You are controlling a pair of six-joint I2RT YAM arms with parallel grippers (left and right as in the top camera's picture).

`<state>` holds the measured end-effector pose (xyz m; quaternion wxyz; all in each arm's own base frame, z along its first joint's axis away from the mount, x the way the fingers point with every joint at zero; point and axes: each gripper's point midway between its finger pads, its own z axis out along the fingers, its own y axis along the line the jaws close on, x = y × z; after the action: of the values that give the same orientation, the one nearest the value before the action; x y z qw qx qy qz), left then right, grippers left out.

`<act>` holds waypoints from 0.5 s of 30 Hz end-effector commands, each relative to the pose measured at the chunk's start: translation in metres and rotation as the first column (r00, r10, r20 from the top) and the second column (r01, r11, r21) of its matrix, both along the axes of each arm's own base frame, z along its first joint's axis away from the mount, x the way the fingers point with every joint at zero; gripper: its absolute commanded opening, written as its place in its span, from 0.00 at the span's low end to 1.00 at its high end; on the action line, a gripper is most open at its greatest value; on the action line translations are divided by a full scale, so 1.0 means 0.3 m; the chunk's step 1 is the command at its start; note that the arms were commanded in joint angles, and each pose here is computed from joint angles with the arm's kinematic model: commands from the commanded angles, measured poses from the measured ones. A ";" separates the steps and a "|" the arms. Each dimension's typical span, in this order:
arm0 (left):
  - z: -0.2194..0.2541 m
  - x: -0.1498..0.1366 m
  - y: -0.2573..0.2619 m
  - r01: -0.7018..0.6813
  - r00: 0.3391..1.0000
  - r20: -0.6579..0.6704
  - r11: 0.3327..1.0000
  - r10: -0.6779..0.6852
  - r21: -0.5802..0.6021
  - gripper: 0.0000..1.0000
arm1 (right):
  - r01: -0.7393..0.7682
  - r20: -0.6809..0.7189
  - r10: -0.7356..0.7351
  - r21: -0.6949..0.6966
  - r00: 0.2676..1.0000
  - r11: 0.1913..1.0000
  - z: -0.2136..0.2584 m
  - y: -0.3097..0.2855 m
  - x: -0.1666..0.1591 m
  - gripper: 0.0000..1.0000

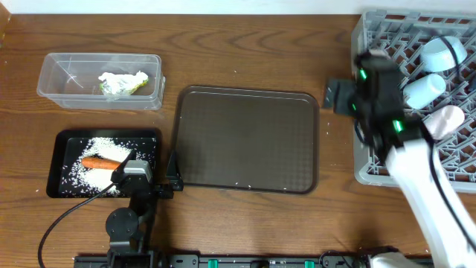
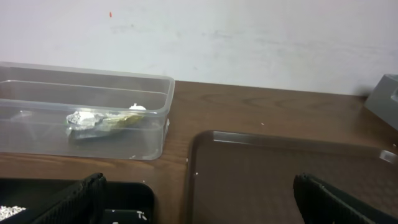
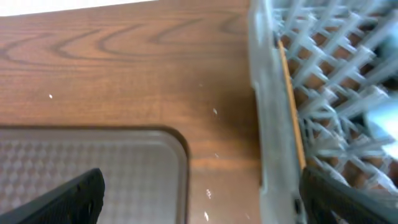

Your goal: Sort waste into correct bins and load items into the dishwasher rack

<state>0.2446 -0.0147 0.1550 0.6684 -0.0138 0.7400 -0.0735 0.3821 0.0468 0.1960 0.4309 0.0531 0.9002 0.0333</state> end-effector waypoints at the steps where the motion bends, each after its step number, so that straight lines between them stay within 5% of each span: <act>1: -0.050 -0.003 -0.008 0.013 0.999 -0.044 1.000 -0.013 0.004 0.98 | 0.028 0.058 -0.028 -0.010 0.998 1.000 -0.033 -0.060 -0.104 0.99; 15: -0.050 -0.003 -0.008 0.013 0.999 -0.044 1.000 -0.013 0.004 0.98 | 0.098 0.497 -0.121 0.072 0.859 0.993 -0.096 -0.180 -0.385 0.99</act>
<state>0.2444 -0.0147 0.1552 0.6683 -0.0138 0.7401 -0.0735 0.2734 -0.0031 0.1797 0.6400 0.1013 0.7603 0.0455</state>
